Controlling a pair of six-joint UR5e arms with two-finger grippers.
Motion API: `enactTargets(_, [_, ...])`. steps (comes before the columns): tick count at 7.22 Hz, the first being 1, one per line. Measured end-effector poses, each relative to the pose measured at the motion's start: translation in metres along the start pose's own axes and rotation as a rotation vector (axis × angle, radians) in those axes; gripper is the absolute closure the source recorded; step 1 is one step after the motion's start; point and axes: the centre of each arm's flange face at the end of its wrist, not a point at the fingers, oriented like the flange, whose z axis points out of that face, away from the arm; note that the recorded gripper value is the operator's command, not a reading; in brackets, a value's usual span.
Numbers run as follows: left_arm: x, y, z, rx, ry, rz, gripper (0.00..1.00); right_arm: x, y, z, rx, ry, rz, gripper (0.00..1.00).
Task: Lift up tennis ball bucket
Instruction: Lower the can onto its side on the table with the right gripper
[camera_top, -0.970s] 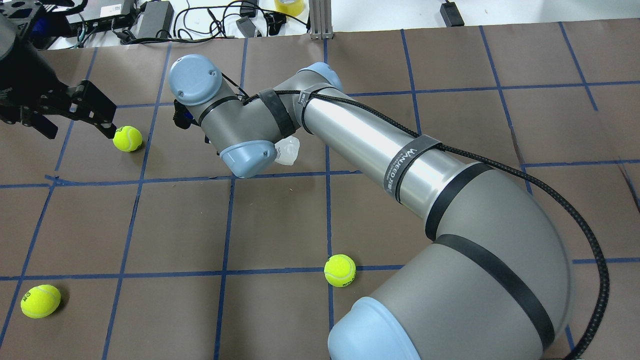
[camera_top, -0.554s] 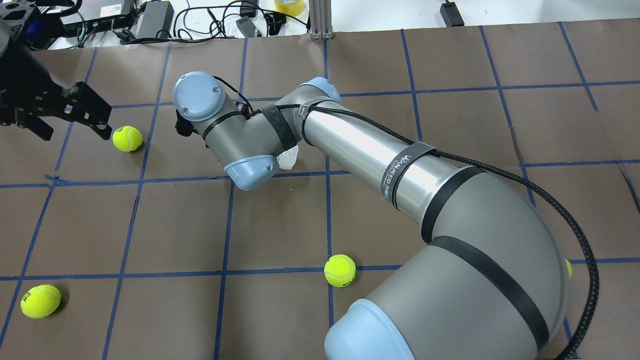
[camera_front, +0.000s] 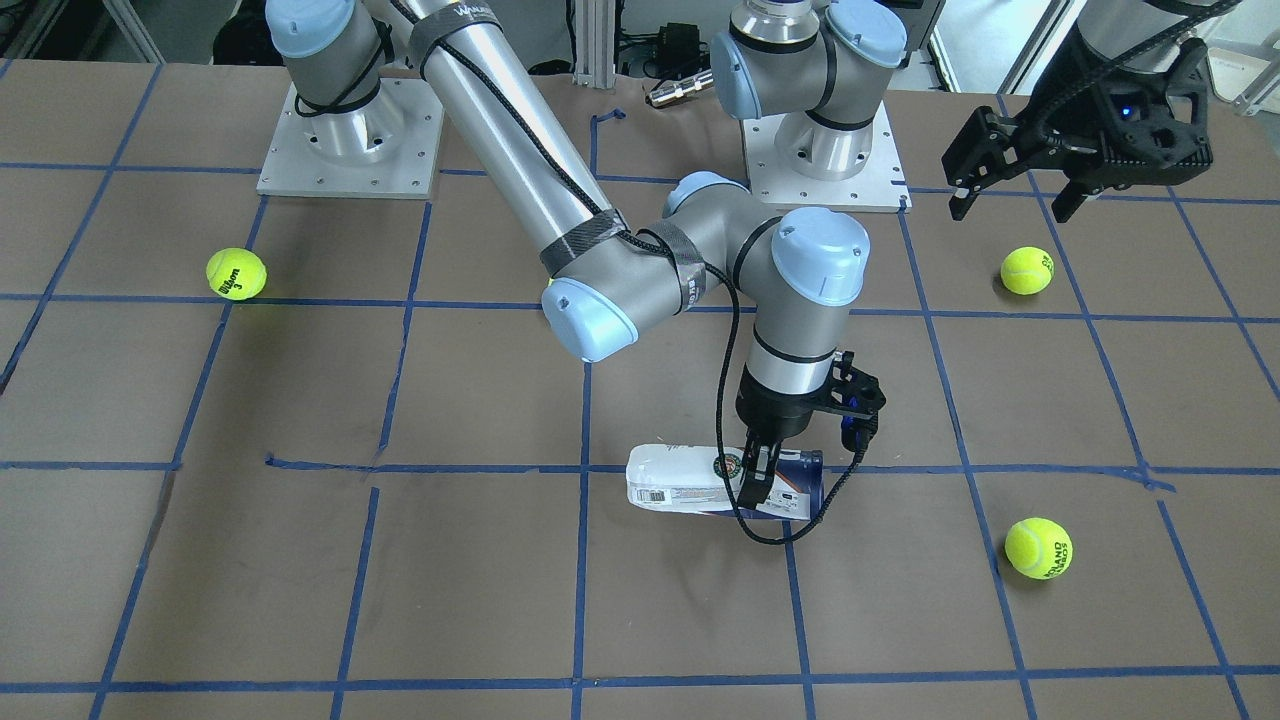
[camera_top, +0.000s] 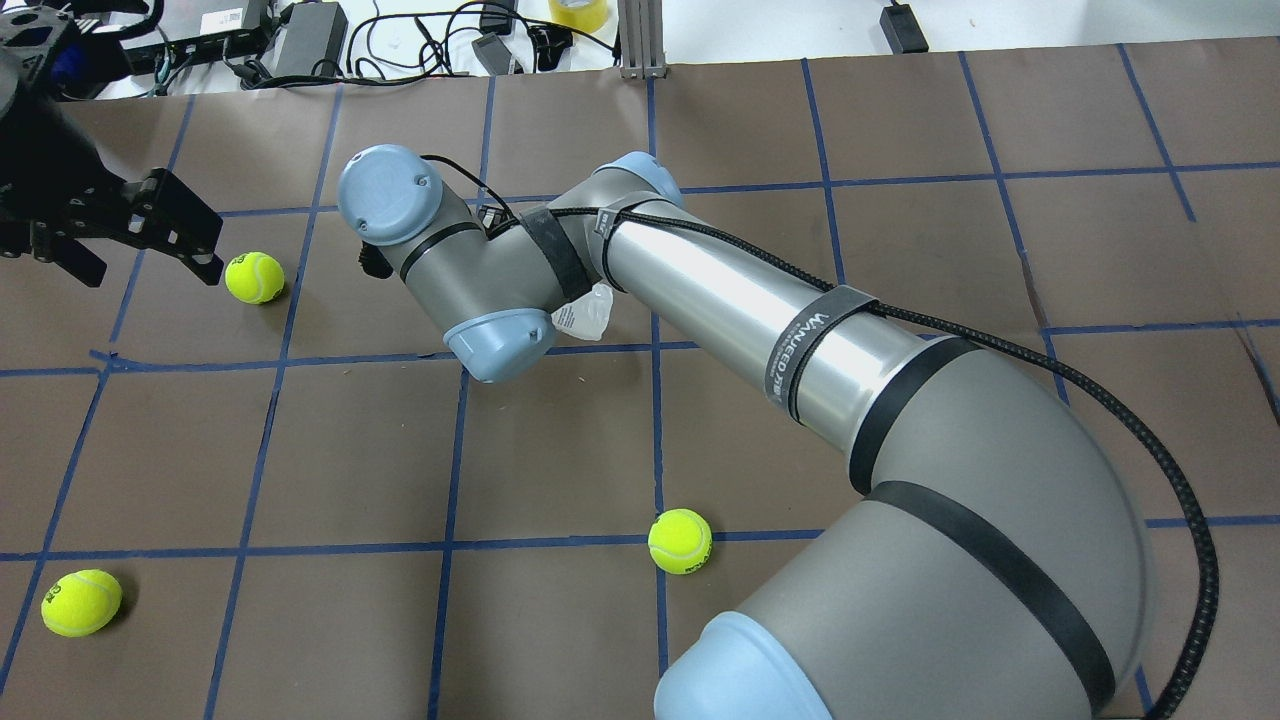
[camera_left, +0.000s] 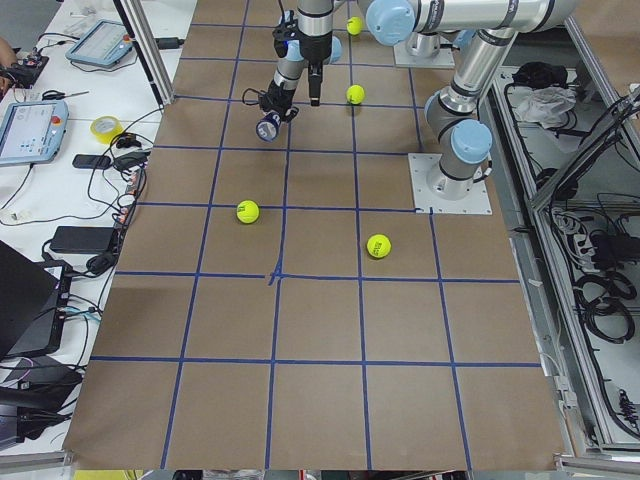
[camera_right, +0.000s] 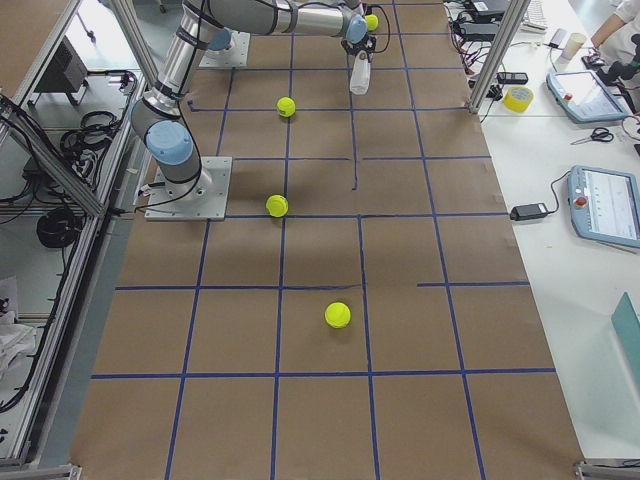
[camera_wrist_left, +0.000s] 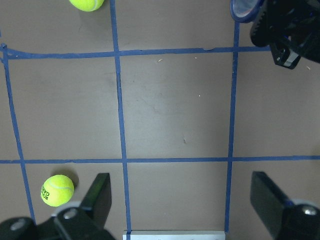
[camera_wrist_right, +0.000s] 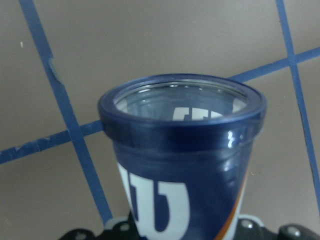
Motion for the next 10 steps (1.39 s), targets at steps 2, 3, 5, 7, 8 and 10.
enactTargets(2, [0.001,0.0,0.0,0.001,0.004,0.001,0.0,-0.005,-0.002,0.002,0.027,-0.045,-0.139,0.42])
enactTargets(3, [0.001,0.0,0.0,0.001,0.005,0.001,0.0,-0.008,0.0,0.003,0.02,-0.081,-0.18,0.4])
enactTargets(5, [0.001,-0.001,0.0,0.001,0.007,0.001,0.0,-0.012,0.006,0.001,-0.018,-0.136,-0.204,0.32])
enactTargets(7, [0.001,-0.001,0.001,0.002,0.007,0.001,0.0,-0.013,0.008,0.007,-0.03,-0.15,-0.206,0.1])
enactTargets(8, [0.001,-0.001,0.0,0.002,0.008,0.001,0.0,-0.014,0.008,0.013,-0.033,-0.154,-0.205,0.0])
enactTargets(10, [0.002,-0.001,0.0,0.002,0.008,0.002,0.0,-0.017,0.007,0.026,-0.039,-0.165,-0.203,0.0])
